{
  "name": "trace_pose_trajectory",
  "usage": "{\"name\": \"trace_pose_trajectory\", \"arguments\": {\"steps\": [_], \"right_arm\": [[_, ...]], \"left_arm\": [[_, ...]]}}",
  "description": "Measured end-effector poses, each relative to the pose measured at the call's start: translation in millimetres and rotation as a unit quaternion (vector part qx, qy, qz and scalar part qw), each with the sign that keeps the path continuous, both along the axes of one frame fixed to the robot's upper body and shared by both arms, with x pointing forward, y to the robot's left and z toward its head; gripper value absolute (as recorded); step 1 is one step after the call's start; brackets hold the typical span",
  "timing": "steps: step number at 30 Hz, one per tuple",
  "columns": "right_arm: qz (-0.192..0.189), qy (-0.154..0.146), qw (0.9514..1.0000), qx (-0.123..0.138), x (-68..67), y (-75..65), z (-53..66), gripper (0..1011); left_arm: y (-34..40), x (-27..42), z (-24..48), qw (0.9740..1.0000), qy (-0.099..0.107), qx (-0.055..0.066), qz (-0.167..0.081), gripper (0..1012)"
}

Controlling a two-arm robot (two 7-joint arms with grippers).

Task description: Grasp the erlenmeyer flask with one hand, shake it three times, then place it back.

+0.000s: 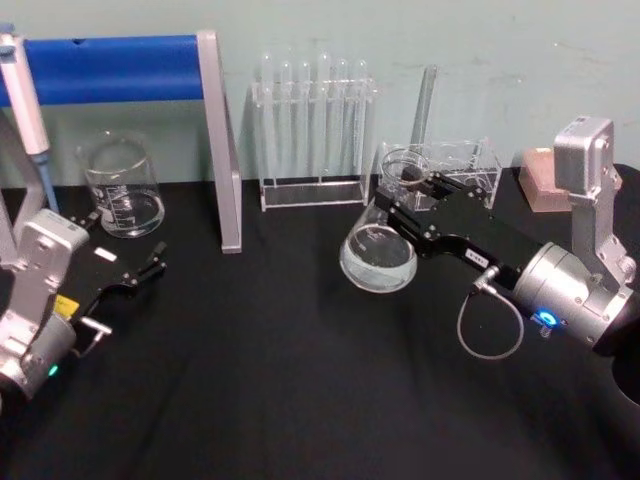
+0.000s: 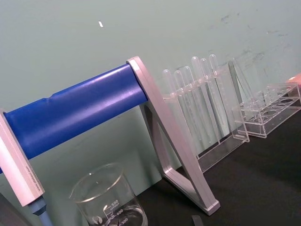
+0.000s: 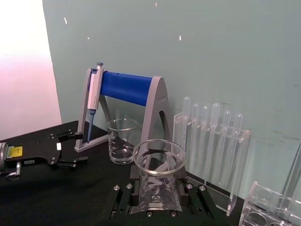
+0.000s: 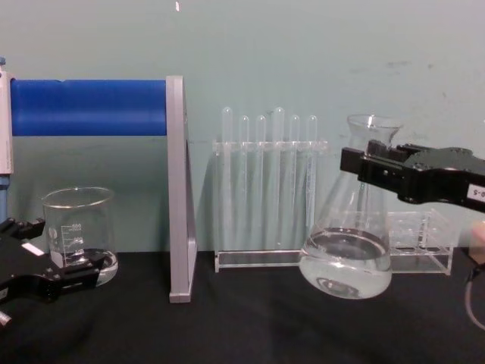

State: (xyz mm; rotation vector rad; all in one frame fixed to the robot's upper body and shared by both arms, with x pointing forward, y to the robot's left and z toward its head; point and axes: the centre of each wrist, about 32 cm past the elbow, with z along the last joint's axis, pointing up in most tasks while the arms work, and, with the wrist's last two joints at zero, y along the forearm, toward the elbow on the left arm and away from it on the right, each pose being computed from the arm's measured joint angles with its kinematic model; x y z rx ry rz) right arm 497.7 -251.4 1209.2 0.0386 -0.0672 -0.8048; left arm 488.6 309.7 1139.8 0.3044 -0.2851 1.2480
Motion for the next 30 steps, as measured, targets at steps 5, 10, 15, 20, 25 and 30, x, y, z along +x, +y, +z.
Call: {"name": "trace_pose_trajectory", "arguments": {"steps": [5,10,15,20,25,30], "right_arm": [[0.0,0.001,1.0,-0.001,0.5,-0.1,-0.7,448],[0.0,0.003,1.0,-0.003,0.6,-0.2,-2.8,448],[0.002,0.006,0.9999,-0.009,1.0,-0.7,-6.8,448],[0.008,0.008,0.9998,-0.014,2.5,-1.7,-10.7,448],[0.014,0.013,0.9997,-0.018,3.6,-3.1,-15.4,448],[0.021,0.017,0.9994,-0.021,4.5,-5.2,-21.1,448]], "left_arm": [[0.0,0.0,0.0,1.0,0.0,0.0,0.0,1001],[0.0,0.0,0.0,1.0,0.0,0.0,0.0,1001],[0.0,0.0,0.0,1.0,0.0,0.0,0.0,1001],[0.0,0.0,0.0,1.0,0.0,0.0,0.0,1001],[0.0,0.0,0.0,1.0,0.0,0.0,0.0,1000],[0.0,0.0,0.0,1.0,0.0,0.0,0.0,1001]]}}
